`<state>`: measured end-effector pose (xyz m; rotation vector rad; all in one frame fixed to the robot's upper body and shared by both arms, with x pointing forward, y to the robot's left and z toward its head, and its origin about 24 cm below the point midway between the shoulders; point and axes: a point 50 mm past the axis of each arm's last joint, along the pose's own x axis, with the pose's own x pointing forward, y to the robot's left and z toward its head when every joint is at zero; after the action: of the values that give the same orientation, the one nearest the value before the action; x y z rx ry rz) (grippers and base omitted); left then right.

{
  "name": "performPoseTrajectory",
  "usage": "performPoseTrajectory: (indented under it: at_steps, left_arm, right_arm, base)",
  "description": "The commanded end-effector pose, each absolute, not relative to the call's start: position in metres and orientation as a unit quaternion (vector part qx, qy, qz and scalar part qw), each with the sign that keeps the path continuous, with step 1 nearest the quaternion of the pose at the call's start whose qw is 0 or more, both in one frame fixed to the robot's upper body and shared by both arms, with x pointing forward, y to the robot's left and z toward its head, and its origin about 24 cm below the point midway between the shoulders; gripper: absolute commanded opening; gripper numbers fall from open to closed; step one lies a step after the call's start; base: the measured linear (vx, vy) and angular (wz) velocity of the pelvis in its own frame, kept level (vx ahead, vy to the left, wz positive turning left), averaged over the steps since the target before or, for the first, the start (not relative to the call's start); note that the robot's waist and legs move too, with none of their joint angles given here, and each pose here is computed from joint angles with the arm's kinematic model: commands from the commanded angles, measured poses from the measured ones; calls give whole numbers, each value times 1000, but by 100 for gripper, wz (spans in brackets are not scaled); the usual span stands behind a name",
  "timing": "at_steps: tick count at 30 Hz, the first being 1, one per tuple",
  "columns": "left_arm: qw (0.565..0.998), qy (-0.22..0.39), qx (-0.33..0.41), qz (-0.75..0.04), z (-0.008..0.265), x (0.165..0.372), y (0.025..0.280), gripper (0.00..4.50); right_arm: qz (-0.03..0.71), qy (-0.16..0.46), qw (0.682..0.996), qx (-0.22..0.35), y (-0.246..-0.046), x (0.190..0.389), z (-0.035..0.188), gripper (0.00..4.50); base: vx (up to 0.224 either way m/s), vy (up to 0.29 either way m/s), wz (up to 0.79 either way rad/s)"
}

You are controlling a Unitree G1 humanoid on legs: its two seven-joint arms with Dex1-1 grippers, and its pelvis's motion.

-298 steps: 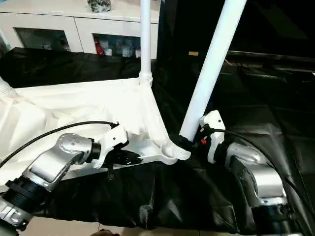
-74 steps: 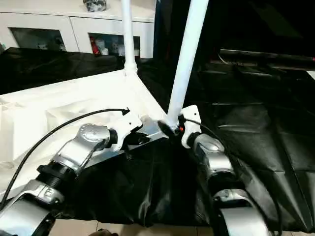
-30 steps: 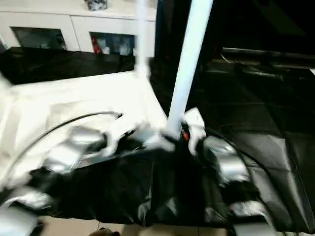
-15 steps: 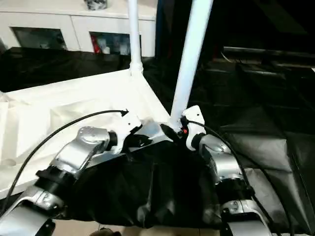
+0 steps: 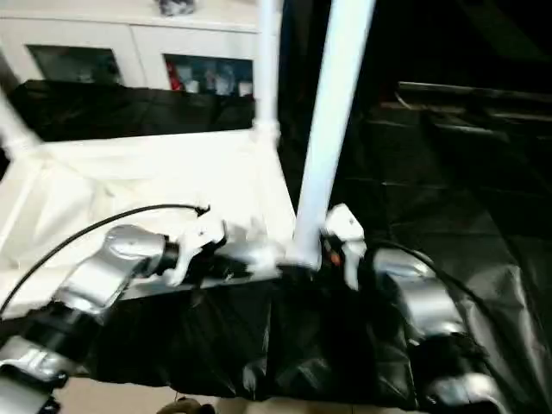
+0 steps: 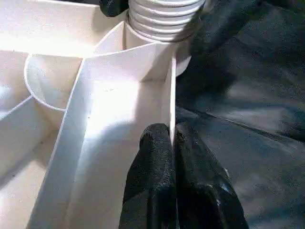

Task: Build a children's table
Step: Rotate leg to tighten

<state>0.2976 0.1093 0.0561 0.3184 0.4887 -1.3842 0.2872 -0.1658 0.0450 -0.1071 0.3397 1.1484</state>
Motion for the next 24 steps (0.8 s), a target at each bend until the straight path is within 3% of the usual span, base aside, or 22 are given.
performPoseTrajectory:
  at_steps: [1,8,17,19,21,22,24]
  left_arm:
    - [703,167,132,-678,73,293,93,0]
    - [695,181,133,-683,71,293,97,0]
    - [691,187,134,-685,70,292,99,0]
    - [706,184,133,-671,70,294,96,0]
    - [737,173,134,-640,70,301,91,0]
    - [737,173,134,-640,70,301,91,0]
    - [776,174,126,-593,69,311,85,0]
  right_arm:
    - [561,174,808,-51,-161,282,42,405]
    - [596,194,777,-51,-159,273,39,359]
    - [602,197,773,-38,-155,268,37,289]
    - [578,194,792,-35,-153,271,33,282]
    - [524,187,830,-35,-151,282,30,279]
    - [524,187,830,-35,-151,282,30,278]
    - [428,184,884,-26,-151,301,26,276]
  base:
    - [0,0,0]
    - [0,0,0]
    - [0,0,0]
    - [0,0,0]
    - [0,0,0]
    - [0,0,0]
    - [0,0,0]
